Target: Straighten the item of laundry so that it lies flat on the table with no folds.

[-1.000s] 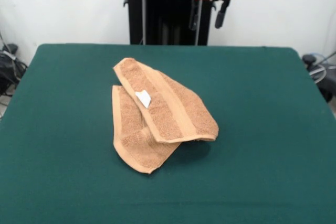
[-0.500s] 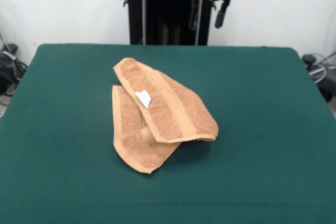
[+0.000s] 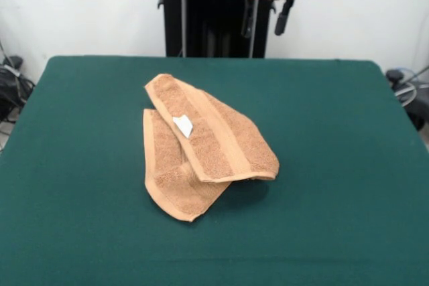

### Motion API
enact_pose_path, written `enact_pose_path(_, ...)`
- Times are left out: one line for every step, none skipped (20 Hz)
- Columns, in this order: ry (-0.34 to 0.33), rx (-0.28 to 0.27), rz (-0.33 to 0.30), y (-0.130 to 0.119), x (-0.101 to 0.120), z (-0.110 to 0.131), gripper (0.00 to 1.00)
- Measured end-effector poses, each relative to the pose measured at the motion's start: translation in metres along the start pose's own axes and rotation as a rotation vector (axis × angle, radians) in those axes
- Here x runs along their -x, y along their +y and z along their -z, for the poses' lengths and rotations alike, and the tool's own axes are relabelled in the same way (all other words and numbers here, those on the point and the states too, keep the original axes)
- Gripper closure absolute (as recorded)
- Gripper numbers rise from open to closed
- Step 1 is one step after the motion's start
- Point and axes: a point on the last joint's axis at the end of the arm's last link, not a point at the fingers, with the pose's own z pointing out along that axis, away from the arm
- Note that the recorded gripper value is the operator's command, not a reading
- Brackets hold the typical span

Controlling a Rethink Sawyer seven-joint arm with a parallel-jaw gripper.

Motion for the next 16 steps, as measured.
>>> enact_pose_path(0.003,-0.001,0.002,0.0008,0.0008,0.001,0.0)
enact_pose_path(0.006,-0.001,0.004,0.0016,0.0017,0.002,0.0)
enact_pose_path(0.009,-0.001,0.007,0.0025,0.0024,0.003,0.0)
enact_pose_path(0.01,-0.001,0.007,0.0029,0.0027,0.0034,0.0)
enact_pose_path(0.011,-0.002,0.008,0.0029,0.0032,0.0038,0.0)
enact_pose_path(0.012,-0.002,0.008,0.0029,0.0037,0.0041,0.0)
enact_pose_path(0.011,-0.002,0.008,0.0026,0.004,0.0042,0.0)
enact_pose_path(0.011,-0.003,0.008,0.0024,0.0042,0.0043,0.0)
enact_pose_path(0.01,-0.003,0.008,0.0024,0.0045,0.0044,0.0)
enact_pose_path(0.01,-0.003,0.008,0.0023,0.0044,0.0044,0.0)
enact_pose_path(0.01,-0.003,0.008,0.0023,0.0044,0.0044,0.0)
enact_pose_path(0.01,-0.003,0.007,0.0018,0.0043,0.0043,0.0)
enact_pose_path(0.01,-0.003,0.006,0.0012,0.0042,0.0043,0.0)
enact_pose_path(0.01,-0.003,0.004,0.0007,0.0042,0.0043,0.0)
enact_pose_path(0.01,-0.002,0.002,-0.0008,0.0039,0.0042,0.0)
enact_pose_path(0.01,-0.003,0.001,-0.0012,0.0039,0.0042,0.0)
